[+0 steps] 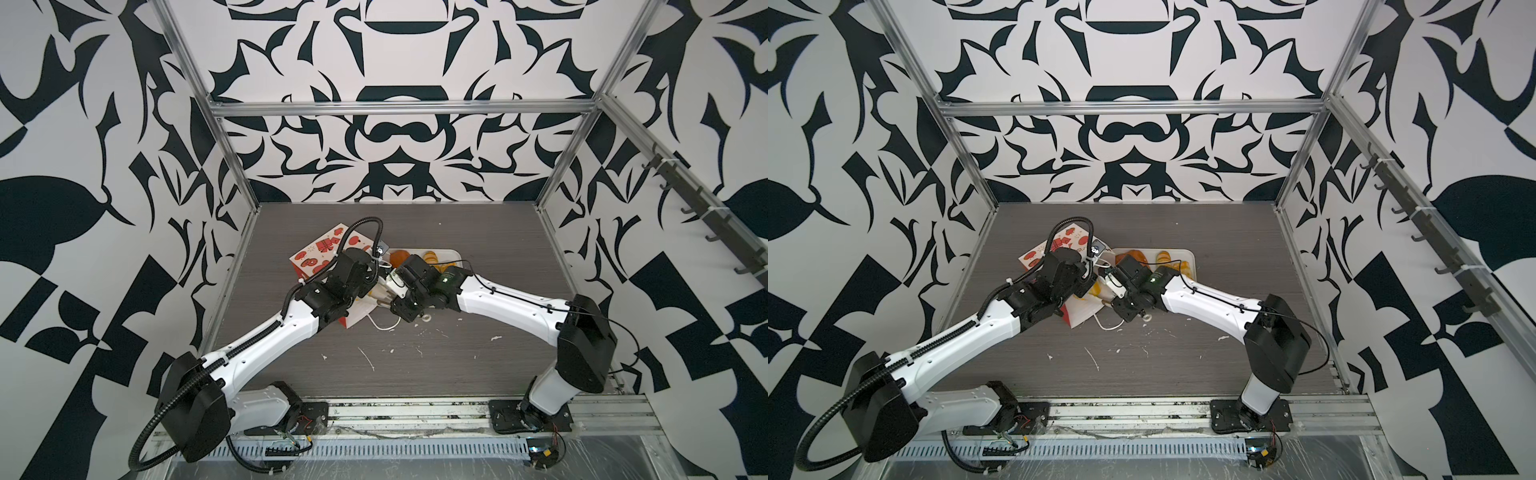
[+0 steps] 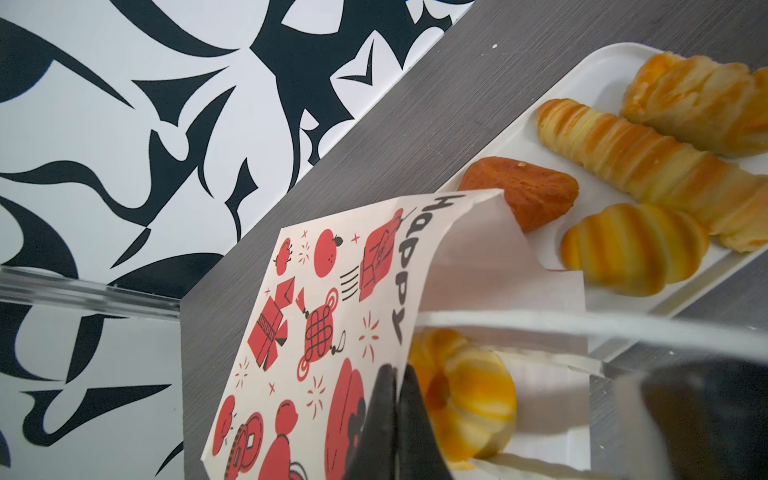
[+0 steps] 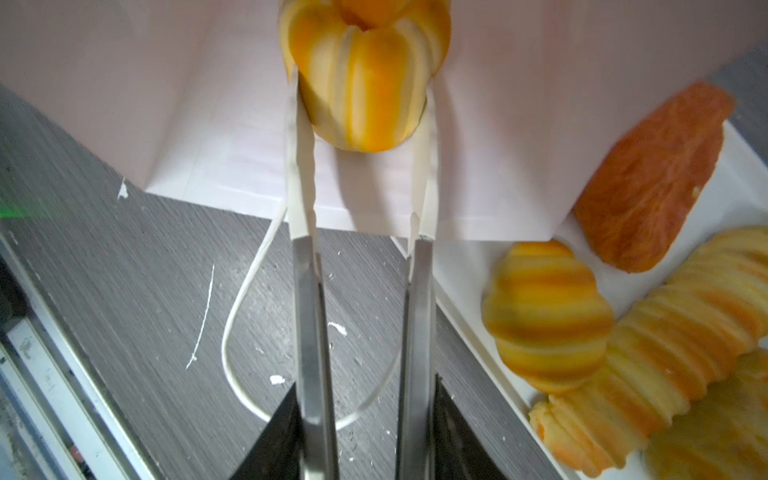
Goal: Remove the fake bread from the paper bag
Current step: 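Pull the yellow bun out with the right tongs while the left gripper lifts the bag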
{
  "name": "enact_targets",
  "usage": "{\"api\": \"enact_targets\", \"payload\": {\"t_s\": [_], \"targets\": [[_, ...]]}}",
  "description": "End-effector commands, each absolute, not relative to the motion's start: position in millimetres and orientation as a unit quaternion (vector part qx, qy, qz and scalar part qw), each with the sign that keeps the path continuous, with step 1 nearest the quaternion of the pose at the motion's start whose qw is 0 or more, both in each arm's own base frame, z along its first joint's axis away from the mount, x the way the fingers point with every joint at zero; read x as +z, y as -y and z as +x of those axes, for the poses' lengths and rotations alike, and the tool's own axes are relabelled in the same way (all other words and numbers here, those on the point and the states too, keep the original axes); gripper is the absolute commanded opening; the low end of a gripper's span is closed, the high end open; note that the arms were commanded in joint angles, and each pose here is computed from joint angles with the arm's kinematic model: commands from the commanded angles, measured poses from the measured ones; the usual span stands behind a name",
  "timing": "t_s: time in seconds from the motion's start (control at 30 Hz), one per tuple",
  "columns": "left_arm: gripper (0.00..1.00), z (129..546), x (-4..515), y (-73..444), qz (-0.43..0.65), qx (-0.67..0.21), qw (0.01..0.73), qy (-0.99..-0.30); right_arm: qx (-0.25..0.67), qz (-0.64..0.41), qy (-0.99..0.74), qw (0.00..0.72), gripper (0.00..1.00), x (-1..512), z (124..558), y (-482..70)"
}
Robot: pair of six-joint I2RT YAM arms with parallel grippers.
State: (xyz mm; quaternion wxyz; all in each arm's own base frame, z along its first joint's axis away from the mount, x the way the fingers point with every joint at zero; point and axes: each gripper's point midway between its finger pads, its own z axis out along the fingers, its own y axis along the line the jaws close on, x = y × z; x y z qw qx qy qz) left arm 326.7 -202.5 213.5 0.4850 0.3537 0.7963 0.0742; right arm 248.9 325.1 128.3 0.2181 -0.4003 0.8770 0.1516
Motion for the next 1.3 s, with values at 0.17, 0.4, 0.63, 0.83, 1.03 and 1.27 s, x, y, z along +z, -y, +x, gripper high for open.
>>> {"api": "enact_targets", "payload": {"t_s": [0.17, 0.4, 0.63, 0.83, 1.03, 1.27], "targets": [[0.0, 341.3, 218.4, 179.8, 0.316, 0.131, 0.483, -0.806, 0.19, -0.359, -0.874, 0.266, 0.41, 184.6, 223.4, -288.8], [0.0, 342.8, 223.6, 181.1, 0.308, 0.124, 0.489, -0.807, 0.214, -0.325, -0.864, 0.319, 0.41, 217.7, 210.4, -262.6], [0.0, 346.8, 217.2, 188.0, 0.313, 0.117, 0.482, -0.81, 0.195, -0.321, -0.877, 0.301, 0.41, 197.2, 230.6, -278.4], [0.0, 342.9, 217.8, 182.9, 0.31, 0.122, 0.48, -0.812, 0.199, -0.324, -0.875, 0.299, 0.41, 182.0, 257.1, -309.2], [0.0, 343.1, 214.7, 170.2, 0.291, 0.149, 0.472, -0.819, 0.214, -0.327, -0.869, 0.302, 0.41, 186.1, 279.0, -335.7], [0.0, 344.9, 230.4, 148.4, 0.245, 0.164, 0.484, -0.824, 0.231, -0.321, -0.868, 0.302, 0.4, 199.2, 268.2, -313.7]]}}
